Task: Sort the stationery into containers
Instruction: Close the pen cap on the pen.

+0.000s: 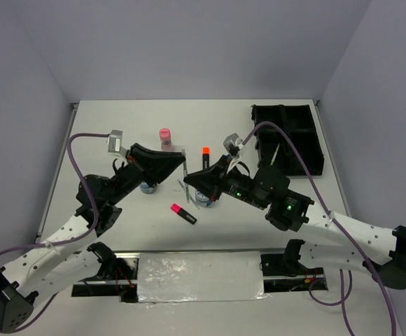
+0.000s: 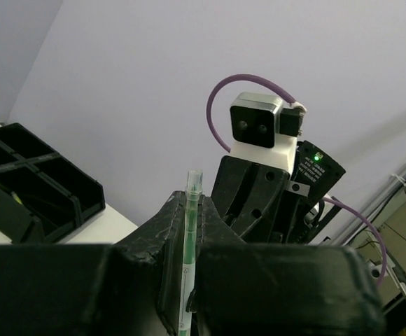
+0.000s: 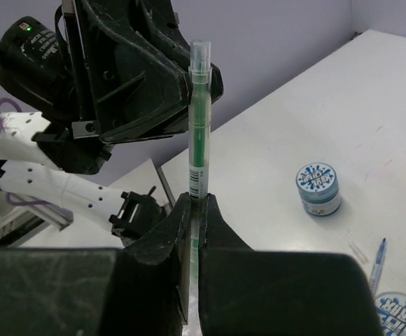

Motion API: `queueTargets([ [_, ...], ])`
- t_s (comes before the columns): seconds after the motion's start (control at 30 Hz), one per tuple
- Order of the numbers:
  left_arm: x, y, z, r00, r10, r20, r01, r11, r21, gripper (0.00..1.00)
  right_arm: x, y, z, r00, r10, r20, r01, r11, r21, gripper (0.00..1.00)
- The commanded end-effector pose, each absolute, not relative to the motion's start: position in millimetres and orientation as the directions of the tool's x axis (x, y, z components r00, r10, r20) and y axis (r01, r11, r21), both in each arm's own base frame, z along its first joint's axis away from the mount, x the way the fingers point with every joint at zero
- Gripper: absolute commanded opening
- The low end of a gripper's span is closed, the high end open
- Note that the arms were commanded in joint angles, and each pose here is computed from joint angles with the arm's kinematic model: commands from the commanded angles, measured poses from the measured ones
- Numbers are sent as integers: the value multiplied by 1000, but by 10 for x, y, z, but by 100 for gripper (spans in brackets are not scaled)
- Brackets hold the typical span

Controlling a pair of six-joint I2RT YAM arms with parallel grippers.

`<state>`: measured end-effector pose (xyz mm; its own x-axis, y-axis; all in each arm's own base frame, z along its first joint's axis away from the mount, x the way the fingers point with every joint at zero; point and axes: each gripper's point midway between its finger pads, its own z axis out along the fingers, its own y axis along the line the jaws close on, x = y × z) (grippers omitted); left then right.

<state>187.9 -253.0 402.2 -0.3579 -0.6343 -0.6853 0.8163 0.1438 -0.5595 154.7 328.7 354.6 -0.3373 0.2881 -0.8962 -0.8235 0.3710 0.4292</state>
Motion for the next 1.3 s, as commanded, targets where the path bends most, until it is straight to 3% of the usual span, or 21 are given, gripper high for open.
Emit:
queueTargets([
  [0.0,1801,-2587,4028,-372,-591,-715,824,143,-548,24,1591,3205,4358,-151,430,-890,-877,358,322,0],
  [0.03,1836,-2599,3973,-369,-570,-735,818,178,-548,31,1610,3218,4328,-146,415,-898,-876,368,312,0],
  [0.07,1837,-2588,4056,-353,-569,-743,825,186,-534,44,1565,3258,4283,-150,390,-908,-890,348,297,0],
  [0.1,1856,-2582,4065,-344,-564,-751,822,205,-531,50,1559,3269,4261,-145,381,-913,-893,346,287,0],
  [0.23,1890,-2527,4150,-286,-555,-781,828,267,-493,54,1533,3299,4109,-175,351,-920,-893,337,298,0],
  [0.3,1898,-2505,4221,-268,-563,-782,831,276,-483,50,1516,3303,4060,-183,342,-922,-895,331,300,0],
  [0.37,1895,-2508,4288,-260,-564,-784,837,274,-474,31,1510,3308,4029,-192,334,-923,-893,329,305,0],
  [0.43,1896,-2522,4308,-256,-562,-786,842,270,-467,28,1492,3324,3989,-199,322,-926,-897,322,304,0],
  [0.5,1906,-2534,4331,-252,-559,-790,845,271,-461,10,1492,3332,3953,-206,313,-927,-896,321,308,0],
  [0.57,1882,-2560,4347,-249,-546,-800,857,260,-444,0,1454,3354,3934,-214,303,-929,-903,301,307,0],
  [0.6,1868,-2572,4359,-244,-544,-803,866,252,-433,0,1452,3358,3932,-217,300,-929,-903,299,308,1],
  [0.67,1770,-2599,4372,-239,-534,-811,892,210,-401,0,1407,3393,3876,-227,271,-936,-913,277,301,29],
  [0.73,1666,-2593,4454,-217,-545,-810,919,167,-358,0,1365,3429,3847,-236,249,-939,-921,251,298,47],
  [0.87,1539,-2608,4493,-205,-541,-816,944,111,-310,0,1364,3510,3819,-248,229,-941,-925,232,300,45],
  [0.9,1521,-2612,4495,-206,-540,-816,946,103,-307,0,1363,3521,3833,-247,231,-941,-926,230,300,40],
  [0.93,1526,-2607,4503,-204,-542,-815,946,105,-307,0,1373,3521,3850,-245,236,-941,-926,232,299,22],
  [1.0,1535,-2618,4491,-201,-532,-822,946,111,-303,0,1397,3513,3882,-241,247,-938,-922,243,301,7],
  [1.03,1544,-2620,4510,-198,-530,-824,946,117,-303,7,1404,3507,3884,-239,248,-939,-921,247,300,0],
  [1.1,1622,-2647,4420,-203,-501,-841,935,156,-319,31,1413,3478,3924,-230,260,-938,-920,255,296,0],
  [1.13,1688,-2630,4444,-194,-509,-839,924,192,-330,66,1415,3468,3923,-228,257,-939,-920,259,295,0],
  [1.27,1889,-2572,4420,-169,-490,-855,882,313,-353,88,1486,3455,3810,-239,235,-942,-904,301,304,0],
])
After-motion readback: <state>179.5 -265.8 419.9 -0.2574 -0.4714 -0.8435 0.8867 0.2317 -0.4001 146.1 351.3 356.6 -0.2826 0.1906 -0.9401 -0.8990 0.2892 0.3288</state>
